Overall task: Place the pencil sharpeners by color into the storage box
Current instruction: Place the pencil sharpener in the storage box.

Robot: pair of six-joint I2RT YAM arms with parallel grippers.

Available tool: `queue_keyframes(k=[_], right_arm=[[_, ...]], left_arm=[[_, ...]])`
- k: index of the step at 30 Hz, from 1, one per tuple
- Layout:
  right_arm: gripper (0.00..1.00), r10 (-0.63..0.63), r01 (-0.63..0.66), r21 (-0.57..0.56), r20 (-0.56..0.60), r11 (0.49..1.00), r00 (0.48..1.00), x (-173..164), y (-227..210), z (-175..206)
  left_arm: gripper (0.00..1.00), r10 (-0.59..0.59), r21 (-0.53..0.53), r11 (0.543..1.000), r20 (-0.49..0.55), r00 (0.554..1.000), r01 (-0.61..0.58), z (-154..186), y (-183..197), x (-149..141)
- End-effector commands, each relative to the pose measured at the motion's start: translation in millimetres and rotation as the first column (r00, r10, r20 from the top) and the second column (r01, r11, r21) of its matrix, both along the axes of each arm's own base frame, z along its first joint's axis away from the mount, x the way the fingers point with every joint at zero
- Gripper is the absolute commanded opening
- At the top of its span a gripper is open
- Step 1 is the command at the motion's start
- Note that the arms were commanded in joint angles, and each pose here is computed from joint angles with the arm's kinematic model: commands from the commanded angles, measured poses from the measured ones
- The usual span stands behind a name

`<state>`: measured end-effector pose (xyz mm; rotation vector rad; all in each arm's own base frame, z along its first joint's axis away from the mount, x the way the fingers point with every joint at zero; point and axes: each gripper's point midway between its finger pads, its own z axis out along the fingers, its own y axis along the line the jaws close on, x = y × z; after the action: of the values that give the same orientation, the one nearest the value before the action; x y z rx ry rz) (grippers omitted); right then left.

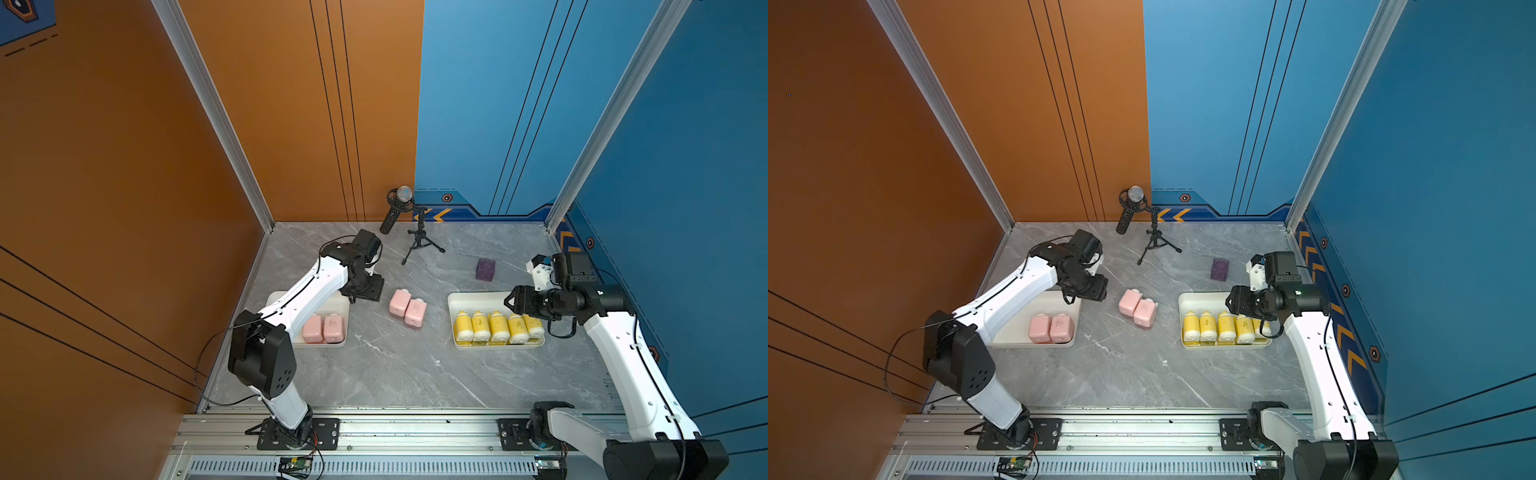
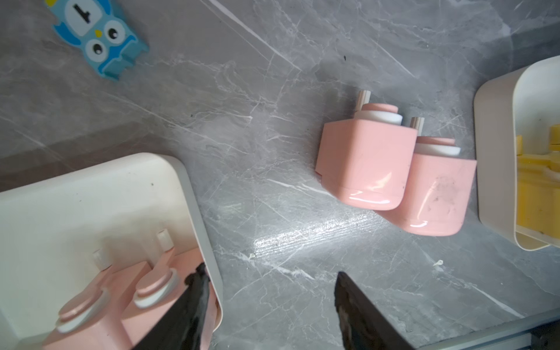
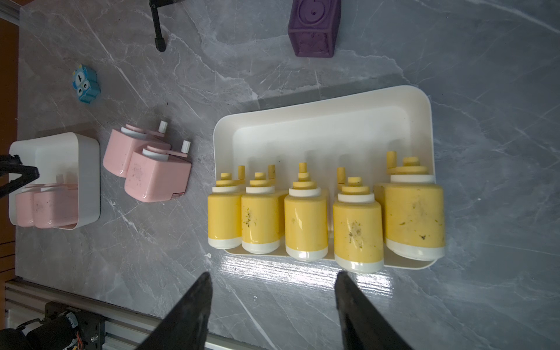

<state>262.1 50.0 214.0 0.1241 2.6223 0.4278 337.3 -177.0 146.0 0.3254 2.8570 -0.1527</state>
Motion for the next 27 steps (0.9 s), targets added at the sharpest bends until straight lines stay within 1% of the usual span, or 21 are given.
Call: queue_keyframes(k=[1,5,10,27], right_arm=[[0.66,0.007,-0.007,-0.001,0.019,1.000,1.000,0,-1,2],[0.66,0.005,-0.005,-0.003,0.021,1.000,1.000,0,-1,2],[0.65,0.005,-0.004,-0.005,0.019,1.000,1.000,0,-2,2],[0.66,0.003,-0.003,-0.009,0.012,1.000,1.000,1,-2,-1]], left_arm=[[0.67,-0.044,0.011,0.999,-0.021,0.999,0.044,-6,-21,3],[0.68,-0.099,-0.001,0.995,-0.044,0.994,0.099,-15,-46,6],[0.69,-0.132,-0.004,0.991,-0.056,0.990,0.132,-22,-62,7],[0.69,-0.167,-0.002,0.986,-0.102,0.981,0.168,-47,-84,13]])
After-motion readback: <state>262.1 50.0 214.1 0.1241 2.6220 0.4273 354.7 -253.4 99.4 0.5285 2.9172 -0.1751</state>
